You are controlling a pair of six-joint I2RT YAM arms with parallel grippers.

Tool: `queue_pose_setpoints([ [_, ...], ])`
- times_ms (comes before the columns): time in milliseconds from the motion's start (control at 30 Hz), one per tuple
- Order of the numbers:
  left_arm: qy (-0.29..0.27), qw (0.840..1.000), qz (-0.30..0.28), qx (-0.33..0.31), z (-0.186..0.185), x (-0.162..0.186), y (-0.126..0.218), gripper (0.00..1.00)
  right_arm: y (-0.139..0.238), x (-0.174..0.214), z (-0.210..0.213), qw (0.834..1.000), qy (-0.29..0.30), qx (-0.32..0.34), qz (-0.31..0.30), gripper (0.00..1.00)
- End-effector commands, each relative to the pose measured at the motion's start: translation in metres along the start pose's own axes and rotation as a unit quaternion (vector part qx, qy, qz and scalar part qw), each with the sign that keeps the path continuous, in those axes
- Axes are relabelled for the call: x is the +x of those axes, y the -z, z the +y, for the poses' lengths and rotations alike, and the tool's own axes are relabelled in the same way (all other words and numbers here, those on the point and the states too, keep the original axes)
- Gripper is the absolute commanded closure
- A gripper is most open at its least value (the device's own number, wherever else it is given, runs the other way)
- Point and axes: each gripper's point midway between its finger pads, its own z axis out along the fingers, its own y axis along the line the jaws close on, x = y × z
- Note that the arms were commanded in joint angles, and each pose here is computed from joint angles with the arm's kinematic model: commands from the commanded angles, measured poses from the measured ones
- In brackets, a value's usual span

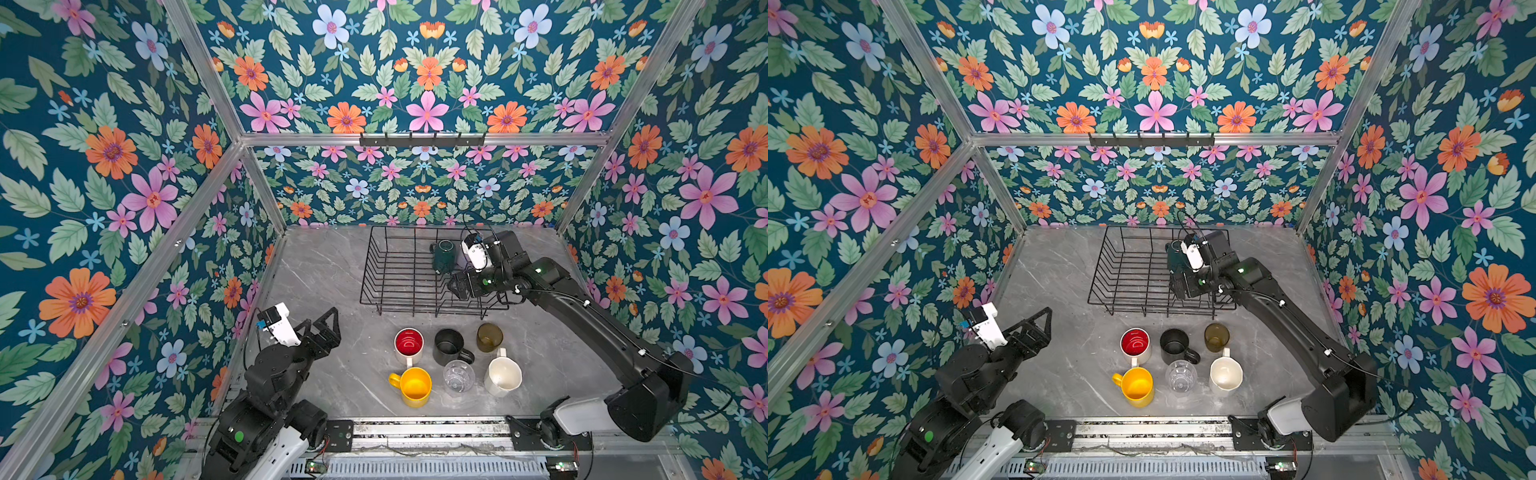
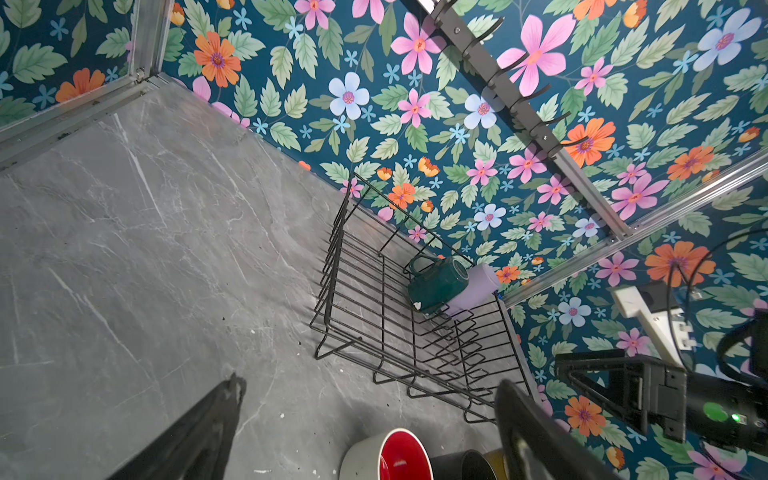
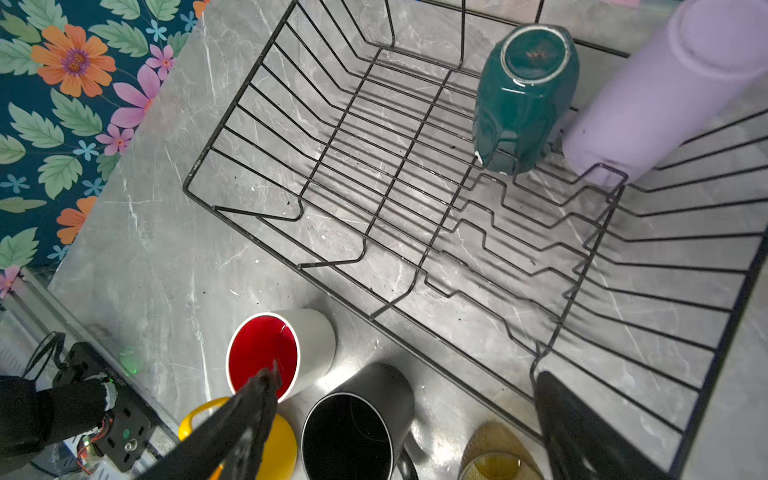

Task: Load the cups into the dish rack
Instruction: 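Open the right gripper and lift it off the green mug, then reach the left gripper down over the red-lined white mug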

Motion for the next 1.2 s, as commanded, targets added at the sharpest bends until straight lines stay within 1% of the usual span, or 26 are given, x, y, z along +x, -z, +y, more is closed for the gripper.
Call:
queue_pose_setpoints([
  [0, -0.014, 0.999, 0.031, 0.002, -0.006, 0.008, -0.008, 0.08, 0.002, -0.007, -0.002, 1.0, -0.002, 0.009, -0.021, 0.03],
  [133, -0.018, 0.996, 0.089, -0.005, -0.012, 0.028, -0.026, 0.16, 0.001, -0.006, -0.002, 1.0, -0.001, 0.009, -0.02, 0.03],
  [267, -0.025, 0.986, 0.165, 0.002, -0.023, 0.053, -0.041, 0.27, 0.0, -0.005, -0.003, 1.0, 0.0, 0.01, -0.021, 0.03],
  [367, -0.034, 0.976, 0.214, 0.011, -0.029, 0.072, -0.049, 0.32, -0.002, -0.002, -0.005, 1.0, 0.0, 0.013, -0.019, 0.03],
  [467, -0.043, 0.967, 0.25, 0.016, -0.033, 0.087, -0.054, 0.34, -0.004, 0.001, -0.006, 1.0, 0.0, 0.014, -0.016, 0.03],
  [633, -0.062, 0.956, 0.286, 0.033, -0.043, 0.105, -0.054, 0.35, -0.003, 0.003, -0.007, 1.0, 0.001, 0.017, -0.015, 0.03],
  [733, -0.078, 0.948, 0.308, 0.031, -0.046, 0.12, -0.052, 0.35, -0.002, 0.002, -0.008, 1.0, 0.001, 0.019, -0.017, 0.03],
  [900, -0.128, 0.93, 0.343, -0.013, -0.041, 0.148, -0.051, 0.35, -0.003, 0.002, -0.007, 1.0, 0.0, 0.018, -0.016, 0.03],
  [1033, -0.157, 0.92, 0.357, -0.042, -0.037, 0.16, -0.054, 0.36, -0.002, 0.004, -0.007, 1.0, 0.001, 0.018, -0.014, 0.03],
  [1167, -0.183, 0.912, 0.364, -0.054, -0.039, 0.167, -0.06, 0.37, 0.0, 0.005, -0.007, 1.0, 0.001, 0.018, -0.014, 0.03],
])
